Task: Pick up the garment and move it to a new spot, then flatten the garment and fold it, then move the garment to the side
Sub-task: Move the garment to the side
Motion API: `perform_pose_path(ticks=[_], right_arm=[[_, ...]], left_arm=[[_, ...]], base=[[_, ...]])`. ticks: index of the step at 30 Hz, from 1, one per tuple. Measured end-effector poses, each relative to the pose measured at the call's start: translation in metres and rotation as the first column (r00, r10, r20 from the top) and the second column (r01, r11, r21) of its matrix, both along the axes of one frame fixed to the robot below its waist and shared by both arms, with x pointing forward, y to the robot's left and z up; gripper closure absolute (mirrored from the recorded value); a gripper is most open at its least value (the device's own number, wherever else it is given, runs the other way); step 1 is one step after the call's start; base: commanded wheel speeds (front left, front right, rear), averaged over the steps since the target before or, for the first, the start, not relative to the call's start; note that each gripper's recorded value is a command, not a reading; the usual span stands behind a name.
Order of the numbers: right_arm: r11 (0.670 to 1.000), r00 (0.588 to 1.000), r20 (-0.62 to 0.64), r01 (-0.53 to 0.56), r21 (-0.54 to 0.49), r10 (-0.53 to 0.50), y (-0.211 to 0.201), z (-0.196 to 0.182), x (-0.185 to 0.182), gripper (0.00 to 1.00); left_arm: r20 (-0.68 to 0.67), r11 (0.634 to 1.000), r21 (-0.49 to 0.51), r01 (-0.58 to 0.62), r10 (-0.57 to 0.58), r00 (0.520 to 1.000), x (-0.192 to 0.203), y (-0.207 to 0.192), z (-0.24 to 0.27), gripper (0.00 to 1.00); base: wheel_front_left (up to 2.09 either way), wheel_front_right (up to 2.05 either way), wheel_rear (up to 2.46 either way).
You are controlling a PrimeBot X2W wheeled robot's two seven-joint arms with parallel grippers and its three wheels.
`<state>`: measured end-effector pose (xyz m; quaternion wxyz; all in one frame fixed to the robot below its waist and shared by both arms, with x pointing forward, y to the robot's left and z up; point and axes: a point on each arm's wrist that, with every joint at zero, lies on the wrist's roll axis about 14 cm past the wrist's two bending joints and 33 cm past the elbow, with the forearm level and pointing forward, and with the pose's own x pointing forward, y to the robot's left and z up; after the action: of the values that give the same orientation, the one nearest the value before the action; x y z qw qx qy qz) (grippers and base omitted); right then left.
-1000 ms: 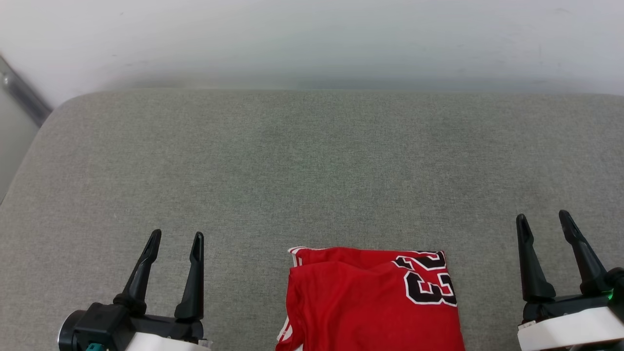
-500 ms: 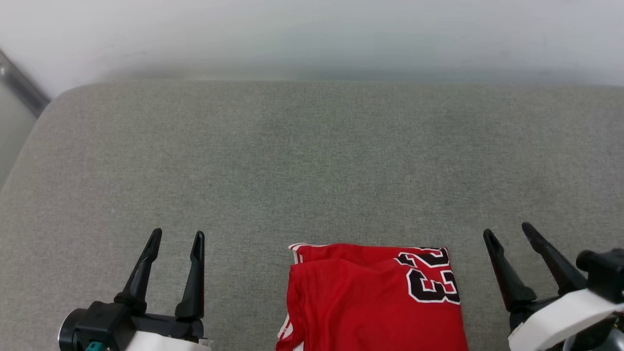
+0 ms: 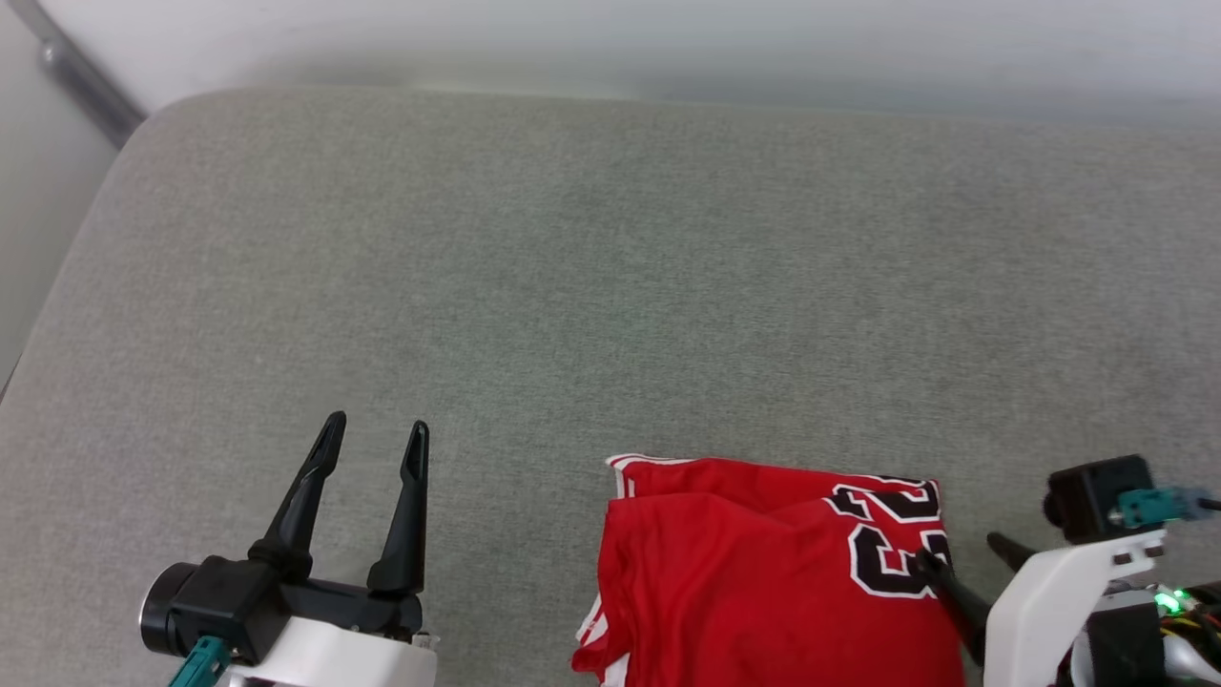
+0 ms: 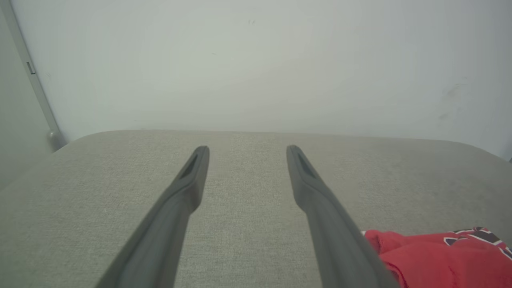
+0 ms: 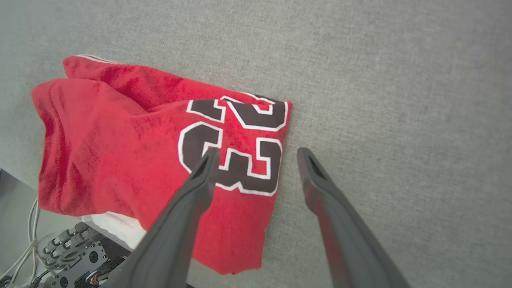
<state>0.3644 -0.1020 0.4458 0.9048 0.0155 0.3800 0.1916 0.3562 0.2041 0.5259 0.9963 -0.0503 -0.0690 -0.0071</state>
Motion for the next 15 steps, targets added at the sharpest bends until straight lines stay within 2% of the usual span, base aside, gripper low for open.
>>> perform_pose_path(ticks=[4,10,15], right_arm=[[0.999,0.996,-0.083,-0.017,-0.047,0.013,0.002,-0.026,-0.001,0.0],[0.999,0.975,-0.219,-0.033,-0.038,0.024,0.013,-0.064,-0.011,0.0],[0.999,0.968,-0.247,-0.046,-0.027,0.038,0.021,-0.078,-0.01,0.0]], left_arm=[[-0.014,1.0,0.003,-0.02,0.02,1.0,0.0,0.006,-0.004,0.0],[-0.03,0.999,0.005,-0.043,0.043,0.999,-0.002,0.011,-0.008,0.0],[-0.032,0.998,0.007,-0.057,0.057,0.998,-0.004,0.015,-0.008,0.0]], base=[[0.0,0.0,0.0],[0.0,0.0,0.0],[0.0,0.0,0.0]])
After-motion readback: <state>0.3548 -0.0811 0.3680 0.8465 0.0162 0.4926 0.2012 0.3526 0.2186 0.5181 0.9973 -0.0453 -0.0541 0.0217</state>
